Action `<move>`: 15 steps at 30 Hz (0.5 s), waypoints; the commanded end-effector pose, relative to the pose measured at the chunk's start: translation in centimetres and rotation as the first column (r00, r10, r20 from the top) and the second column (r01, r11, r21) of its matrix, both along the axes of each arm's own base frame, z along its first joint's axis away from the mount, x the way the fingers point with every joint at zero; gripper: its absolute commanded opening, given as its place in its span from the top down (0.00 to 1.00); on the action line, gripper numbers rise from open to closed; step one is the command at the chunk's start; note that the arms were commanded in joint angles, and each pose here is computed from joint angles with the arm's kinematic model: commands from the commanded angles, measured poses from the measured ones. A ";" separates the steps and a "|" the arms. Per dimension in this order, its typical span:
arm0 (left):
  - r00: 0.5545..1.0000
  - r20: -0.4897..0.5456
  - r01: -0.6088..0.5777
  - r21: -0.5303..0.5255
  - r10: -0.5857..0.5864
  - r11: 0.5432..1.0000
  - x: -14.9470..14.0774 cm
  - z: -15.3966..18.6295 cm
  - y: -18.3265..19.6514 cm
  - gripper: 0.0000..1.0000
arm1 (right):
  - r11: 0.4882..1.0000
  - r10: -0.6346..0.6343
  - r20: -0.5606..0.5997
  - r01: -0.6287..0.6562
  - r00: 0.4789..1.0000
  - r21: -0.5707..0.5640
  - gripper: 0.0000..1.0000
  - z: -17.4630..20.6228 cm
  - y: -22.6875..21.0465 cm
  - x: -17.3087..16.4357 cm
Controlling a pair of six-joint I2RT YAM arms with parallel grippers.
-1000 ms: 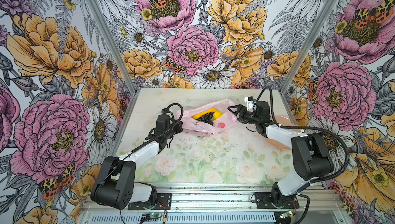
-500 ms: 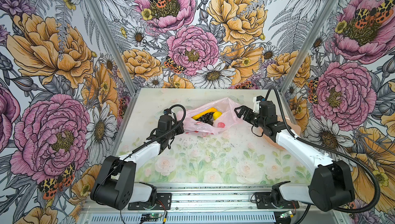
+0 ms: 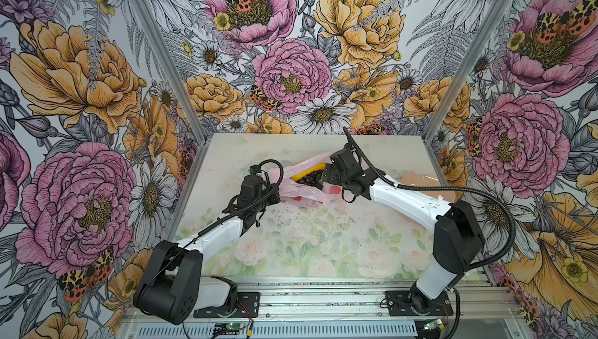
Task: Take fruits out of the plastic bag
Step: Spread open the plastic bag at the center of the table.
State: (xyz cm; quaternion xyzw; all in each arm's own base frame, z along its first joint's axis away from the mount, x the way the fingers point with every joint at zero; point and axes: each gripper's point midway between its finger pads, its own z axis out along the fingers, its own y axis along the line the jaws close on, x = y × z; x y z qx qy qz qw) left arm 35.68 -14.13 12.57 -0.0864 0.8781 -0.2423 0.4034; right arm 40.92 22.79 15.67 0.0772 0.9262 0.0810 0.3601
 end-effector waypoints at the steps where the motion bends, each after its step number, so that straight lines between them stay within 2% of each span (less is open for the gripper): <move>1: 1.000 0.029 0.001 0.012 -0.002 1.000 0.0 0.7 0.0 1.00 | 0.996 -0.087 0.002 0.087 0.996 -0.035 0.08 0.1 -1.7 1.6; 3: 1.000 0.028 0.003 0.011 -0.003 1.000 -0.1 0.5 0.0 1.00 | 0.995 -0.096 -0.026 0.095 0.995 -0.030 0.16 -1.0 -2.1 2.5; 5: 1.000 0.024 -0.003 0.010 0.003 1.000 0.0 0.3 0.2 1.00 | 0.997 -0.078 -0.057 0.079 0.995 0.000 0.31 -1.7 -2.1 3.4; 6: 1.000 0.021 -0.006 -0.001 0.006 1.000 0.0 0.2 0.4 1.00 | 0.998 -0.057 -0.063 0.059 0.996 0.027 0.40 -1.6 -1.9 3.7; 8: 1.000 0.015 -0.026 -0.036 0.027 0.999 0.4 0.1 1.3 1.00 | 0.994 0.002 -0.038 0.002 0.999 0.105 0.72 -0.6 -1.2 4.0; 9: 0.999 0.011 -0.040 -0.052 0.041 0.998 0.5 0.0 1.8 1.00 | 0.987 0.046 -0.014 -0.043 0.999 0.157 0.79 0.2 -0.7 4.0; 11: 0.997 0.018 -0.076 -0.091 0.078 0.993 0.8 0.1 3.3 1.00 | 0.951 0.132 0.050 -0.141 0.990 0.276 0.89 2.3 0.2 3.6; 13: 0.994 0.026 -0.106 -0.145 0.111 0.984 1.2 0.3 4.6 1.00 | 0.890 0.197 0.118 -0.228 0.973 0.394 0.99 4.4 0.5 3.1; 15: 0.990 0.034 -0.126 -0.202 0.136 0.971 1.6 0.3 5.7 1.00 | 0.804 0.240 0.202 -0.311 0.949 0.507 1.00 6.2 0.6 2.6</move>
